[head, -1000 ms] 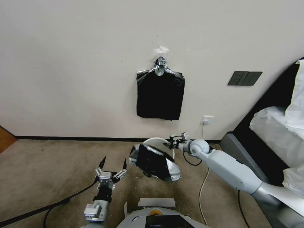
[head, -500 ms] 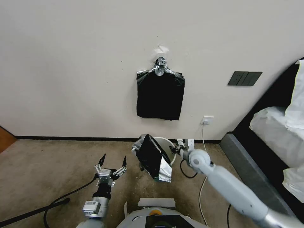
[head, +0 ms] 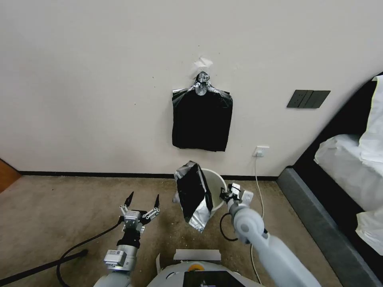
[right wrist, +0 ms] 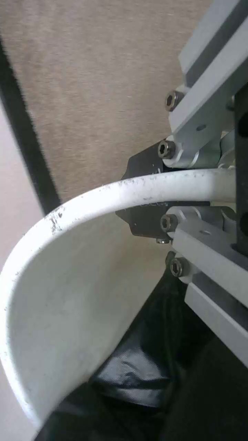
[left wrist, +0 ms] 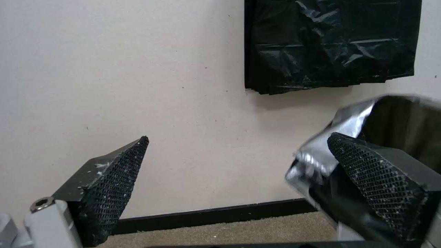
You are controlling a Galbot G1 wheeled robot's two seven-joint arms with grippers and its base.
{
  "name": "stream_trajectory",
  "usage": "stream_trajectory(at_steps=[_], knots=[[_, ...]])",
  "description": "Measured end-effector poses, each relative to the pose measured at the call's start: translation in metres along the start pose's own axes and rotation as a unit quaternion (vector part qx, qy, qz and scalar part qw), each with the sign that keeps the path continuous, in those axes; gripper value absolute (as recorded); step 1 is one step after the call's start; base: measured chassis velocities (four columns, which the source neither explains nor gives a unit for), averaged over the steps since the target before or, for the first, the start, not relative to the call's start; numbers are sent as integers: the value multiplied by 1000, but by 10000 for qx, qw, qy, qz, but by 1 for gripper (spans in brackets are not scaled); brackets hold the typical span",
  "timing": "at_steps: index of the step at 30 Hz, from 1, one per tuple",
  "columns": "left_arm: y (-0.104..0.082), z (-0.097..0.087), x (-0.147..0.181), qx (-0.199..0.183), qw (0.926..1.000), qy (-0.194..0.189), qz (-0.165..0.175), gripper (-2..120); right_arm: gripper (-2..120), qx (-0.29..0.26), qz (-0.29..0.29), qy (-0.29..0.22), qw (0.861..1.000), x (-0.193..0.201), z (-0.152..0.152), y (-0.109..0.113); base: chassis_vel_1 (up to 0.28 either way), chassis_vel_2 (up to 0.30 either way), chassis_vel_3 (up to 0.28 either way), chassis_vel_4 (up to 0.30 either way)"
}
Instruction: Place a trash bag onto the trash bin.
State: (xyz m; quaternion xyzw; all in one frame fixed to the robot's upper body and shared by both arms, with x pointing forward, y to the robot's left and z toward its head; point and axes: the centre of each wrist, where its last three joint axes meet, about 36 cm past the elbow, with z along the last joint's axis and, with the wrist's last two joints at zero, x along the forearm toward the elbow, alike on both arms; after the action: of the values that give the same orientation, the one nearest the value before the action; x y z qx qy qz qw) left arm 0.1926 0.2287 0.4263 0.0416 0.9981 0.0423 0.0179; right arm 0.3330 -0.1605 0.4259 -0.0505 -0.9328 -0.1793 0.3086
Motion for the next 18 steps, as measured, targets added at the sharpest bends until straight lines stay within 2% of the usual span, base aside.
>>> stream_trajectory(at_steps=[12, 14, 15, 18], knots=[[-2, 0, 2, 16, 10000, 34, -1, 100, 3, -187, -118, 206, 9995, -8, 20, 9, 0, 0, 0, 0], [-2, 0, 3, 21, 10000, 47, 10, 100, 8, -186, -124, 230, 9995, -8, 20, 8, 0, 0, 0, 0], [-3, 0, 3, 30, 10000, 57, 18, 100, 16, -139, -117, 272, 9995, -7, 21, 7, 0, 0, 0, 0], [-4, 0, 3, 54, 10000, 69, 24, 100, 23, -103, -127, 323, 9993, -6, 21, 6, 0, 0, 0, 0]])
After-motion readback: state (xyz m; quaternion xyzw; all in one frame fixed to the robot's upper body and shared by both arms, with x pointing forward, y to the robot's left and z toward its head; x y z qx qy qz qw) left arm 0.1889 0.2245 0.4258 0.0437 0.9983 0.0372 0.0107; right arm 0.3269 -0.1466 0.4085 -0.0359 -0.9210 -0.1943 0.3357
